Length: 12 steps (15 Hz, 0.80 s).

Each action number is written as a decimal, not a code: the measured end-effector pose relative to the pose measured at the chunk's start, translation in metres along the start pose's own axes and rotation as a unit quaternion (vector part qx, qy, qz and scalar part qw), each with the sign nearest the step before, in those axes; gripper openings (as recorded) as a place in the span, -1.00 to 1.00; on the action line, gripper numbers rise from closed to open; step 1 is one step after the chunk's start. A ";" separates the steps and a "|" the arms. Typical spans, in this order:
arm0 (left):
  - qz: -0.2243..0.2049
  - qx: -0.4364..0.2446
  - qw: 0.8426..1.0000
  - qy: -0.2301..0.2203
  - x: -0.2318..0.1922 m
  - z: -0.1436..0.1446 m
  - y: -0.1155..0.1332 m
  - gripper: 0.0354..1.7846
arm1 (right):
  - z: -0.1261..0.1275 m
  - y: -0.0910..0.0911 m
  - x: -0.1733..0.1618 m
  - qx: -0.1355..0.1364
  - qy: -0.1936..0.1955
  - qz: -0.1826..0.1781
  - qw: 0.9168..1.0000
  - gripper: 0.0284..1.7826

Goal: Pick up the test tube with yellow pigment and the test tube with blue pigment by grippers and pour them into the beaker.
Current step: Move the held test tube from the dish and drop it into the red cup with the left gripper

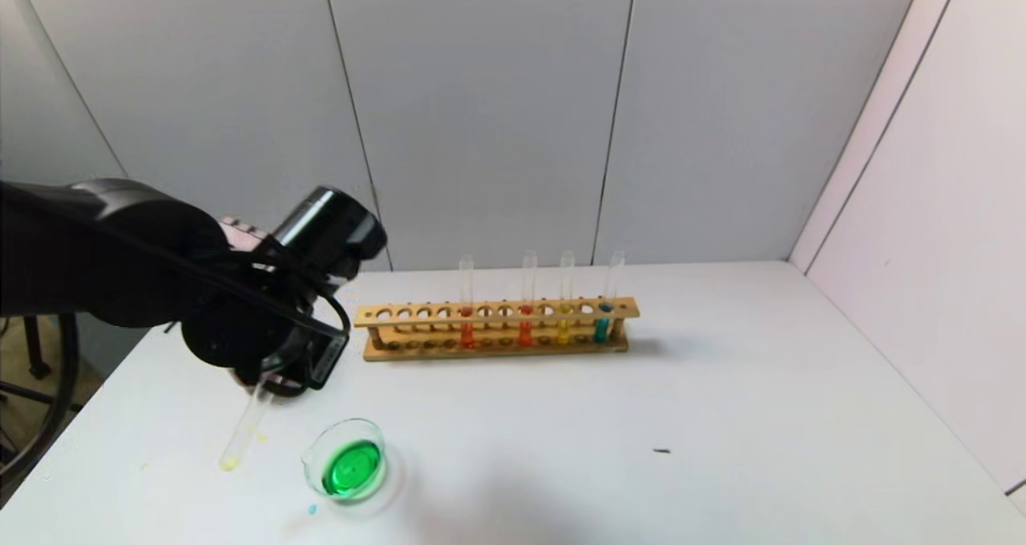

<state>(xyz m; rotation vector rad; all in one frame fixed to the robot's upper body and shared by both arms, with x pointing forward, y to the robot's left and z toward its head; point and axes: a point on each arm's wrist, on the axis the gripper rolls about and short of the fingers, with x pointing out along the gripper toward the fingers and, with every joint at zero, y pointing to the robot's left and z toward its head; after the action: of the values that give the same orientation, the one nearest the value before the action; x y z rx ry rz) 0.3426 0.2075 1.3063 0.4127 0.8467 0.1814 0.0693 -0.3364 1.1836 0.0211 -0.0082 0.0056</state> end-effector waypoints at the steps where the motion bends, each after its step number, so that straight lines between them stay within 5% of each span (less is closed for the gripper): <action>1: 0.001 -0.035 0.999 -0.022 -0.001 0.006 0.011 -0.70 | 0.000 0.000 0.000 0.000 0.000 0.000 1.000 0.96; 7: 0.023 -0.209 0.966 -0.153 0.004 0.044 0.077 -0.70 | 0.000 0.000 0.000 0.000 0.000 0.000 1.000 0.96; 12: 0.043 -0.261 0.951 -0.162 0.026 0.052 0.119 -0.70 | 0.000 0.000 0.000 0.000 0.000 0.000 1.000 0.96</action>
<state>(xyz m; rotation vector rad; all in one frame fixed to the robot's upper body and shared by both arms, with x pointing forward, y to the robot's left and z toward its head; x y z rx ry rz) 0.3999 0.3083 1.3696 -0.0221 0.4300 0.3965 0.0693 -0.3364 1.1836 0.0215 -0.0087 0.0056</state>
